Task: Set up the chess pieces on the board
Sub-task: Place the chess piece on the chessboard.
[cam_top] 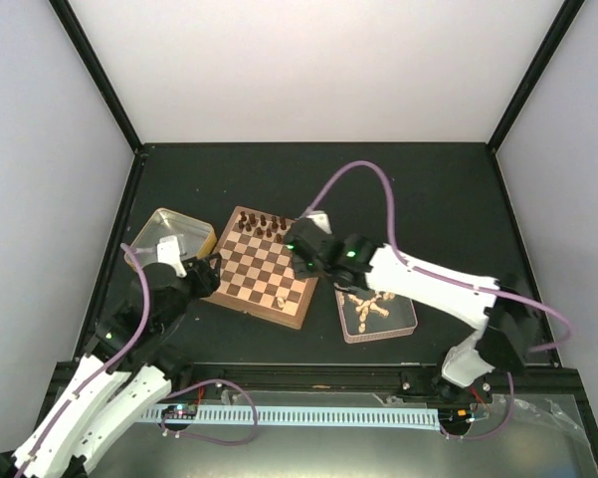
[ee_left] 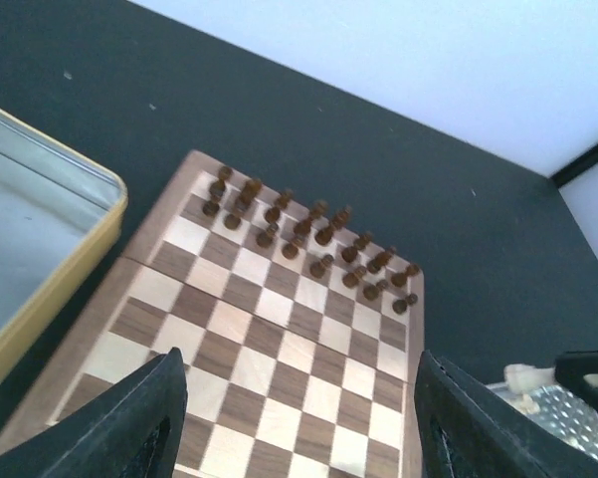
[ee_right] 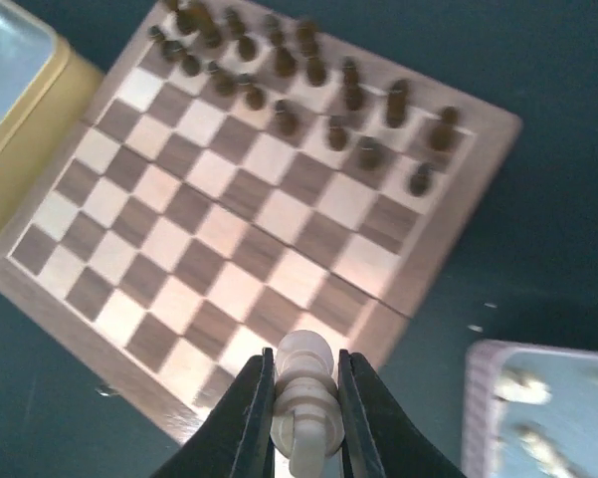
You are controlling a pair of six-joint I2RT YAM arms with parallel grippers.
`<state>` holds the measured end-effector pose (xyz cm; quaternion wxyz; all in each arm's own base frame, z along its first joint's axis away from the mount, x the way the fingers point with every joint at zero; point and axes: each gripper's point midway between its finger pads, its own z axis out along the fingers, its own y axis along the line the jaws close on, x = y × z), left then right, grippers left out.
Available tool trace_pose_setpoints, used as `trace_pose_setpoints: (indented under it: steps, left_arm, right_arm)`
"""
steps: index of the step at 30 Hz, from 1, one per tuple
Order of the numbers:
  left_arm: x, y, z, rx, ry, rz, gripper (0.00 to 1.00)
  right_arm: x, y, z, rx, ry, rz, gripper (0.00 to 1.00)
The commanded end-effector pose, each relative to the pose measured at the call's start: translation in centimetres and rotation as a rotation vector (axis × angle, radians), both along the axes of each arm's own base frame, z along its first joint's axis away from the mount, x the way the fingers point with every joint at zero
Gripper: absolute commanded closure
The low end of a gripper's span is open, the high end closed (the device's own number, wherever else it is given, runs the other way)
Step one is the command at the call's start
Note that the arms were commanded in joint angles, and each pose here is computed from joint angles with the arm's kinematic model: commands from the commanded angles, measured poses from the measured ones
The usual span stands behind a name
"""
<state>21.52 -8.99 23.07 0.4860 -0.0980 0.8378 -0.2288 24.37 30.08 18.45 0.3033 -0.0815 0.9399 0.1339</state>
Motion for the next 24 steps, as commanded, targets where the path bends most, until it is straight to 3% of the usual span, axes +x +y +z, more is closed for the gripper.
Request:
trace_pose_setpoints:
  steps: [1, 10, 24]
  left_arm:
    - [-1.1, 3.5, 1.4, 0.078, -0.054, 0.116, 0.35]
    - [-2.7, 7.2, 1.8, 0.081, -0.110, 0.269, 0.34]
    - [-4.1, 9.5, 3.0, 0.025, -0.200, 0.358, 0.33]
  right_arm:
    - [0.5, 5.4, 0.0, -0.038, -0.051, 0.062, 0.92]
    - [-1.0, 12.3, -4.4, -0.125, 0.013, 0.190, 0.92]
    - [-2.5, 14.8, -9.3, -0.236, 0.094, 0.267, 0.91]
